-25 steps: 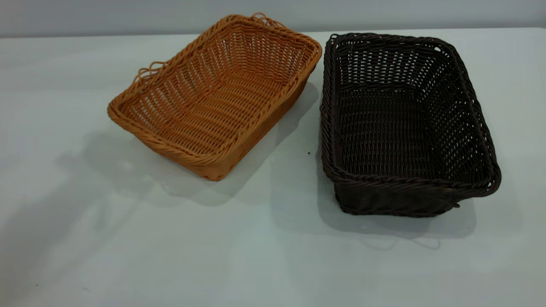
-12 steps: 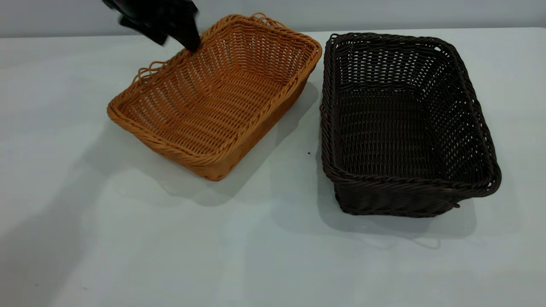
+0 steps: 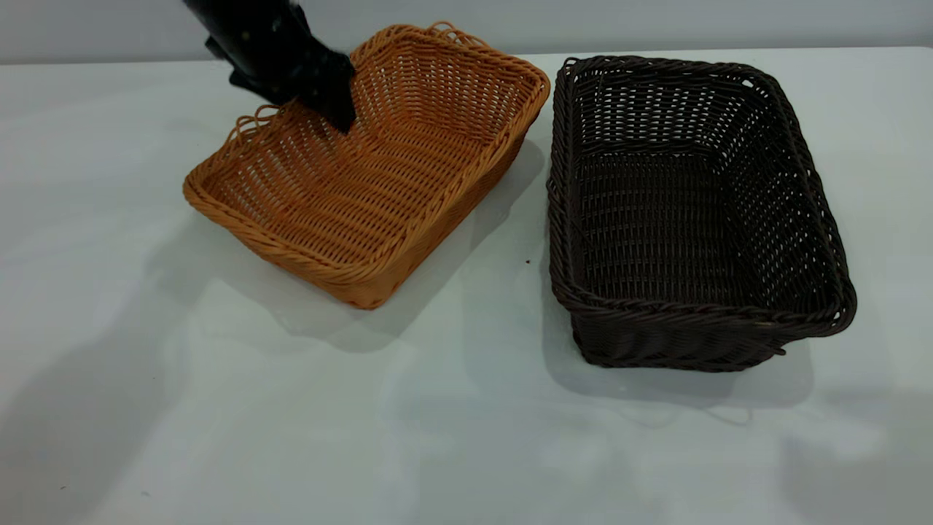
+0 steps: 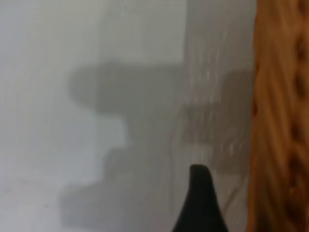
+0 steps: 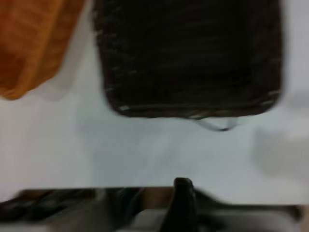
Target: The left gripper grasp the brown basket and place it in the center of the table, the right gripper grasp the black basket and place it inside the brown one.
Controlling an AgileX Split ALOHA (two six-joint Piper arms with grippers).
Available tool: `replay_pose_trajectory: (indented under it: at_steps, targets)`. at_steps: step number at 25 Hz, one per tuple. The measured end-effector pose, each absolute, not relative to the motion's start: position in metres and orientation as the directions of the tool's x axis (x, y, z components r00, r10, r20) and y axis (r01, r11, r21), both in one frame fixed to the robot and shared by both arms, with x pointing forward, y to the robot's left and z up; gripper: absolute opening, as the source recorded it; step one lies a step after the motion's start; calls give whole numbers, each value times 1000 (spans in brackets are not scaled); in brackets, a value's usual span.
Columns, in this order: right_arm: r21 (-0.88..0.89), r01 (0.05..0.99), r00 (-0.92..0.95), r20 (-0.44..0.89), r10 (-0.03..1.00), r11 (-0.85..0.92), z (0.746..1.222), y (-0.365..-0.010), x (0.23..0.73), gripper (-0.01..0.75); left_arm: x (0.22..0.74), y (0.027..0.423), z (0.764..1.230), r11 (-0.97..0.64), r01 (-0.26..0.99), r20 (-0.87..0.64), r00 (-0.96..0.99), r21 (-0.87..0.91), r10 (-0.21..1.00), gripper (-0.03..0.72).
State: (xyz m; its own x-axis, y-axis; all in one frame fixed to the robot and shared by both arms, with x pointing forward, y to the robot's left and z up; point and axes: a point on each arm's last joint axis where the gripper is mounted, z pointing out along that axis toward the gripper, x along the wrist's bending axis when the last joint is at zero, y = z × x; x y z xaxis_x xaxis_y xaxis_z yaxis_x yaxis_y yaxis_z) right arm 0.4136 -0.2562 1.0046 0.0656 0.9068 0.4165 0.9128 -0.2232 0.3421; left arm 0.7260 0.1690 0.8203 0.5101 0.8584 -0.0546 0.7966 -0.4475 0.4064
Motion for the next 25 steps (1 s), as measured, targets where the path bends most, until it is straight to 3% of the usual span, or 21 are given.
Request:
replay_pose_trajectory:
  at_steps: [4, 7, 9, 17, 21, 25]
  targets:
    - [191, 937, 147, 546, 825, -293, 981, -243, 435, 574, 723, 170, 801, -449, 809, -62, 506, 379, 860, 364]
    - [69, 941, 226, 602, 765, -332, 958, -235, 451, 574, 725, 170, 800, -446, 806, -56, 504, 388, 862, 183]
    - [-2, 933, 280, 631, 723, -359, 943, -231, 460, 574, 725, 170, 802, -442, 809, -64, 502, 388, 862, 116]
    - [-268, 833, 532, 628, 567, -485, 883, -209, 478, 574, 734, 171, 873, -443, 739, 0, 514, 508, 858, 93]
    - [-322, 802, 584, 600, 547, -503, 855, -197, 480, 574, 736, 172, 907, -429, 700, 24, 508, 571, 861, 93]
    - [-342, 746, 650, 561, 513, -572, 828, -198, 483, 574, 737, 172, 910, -427, 692, 31, 506, 583, 862, 93]
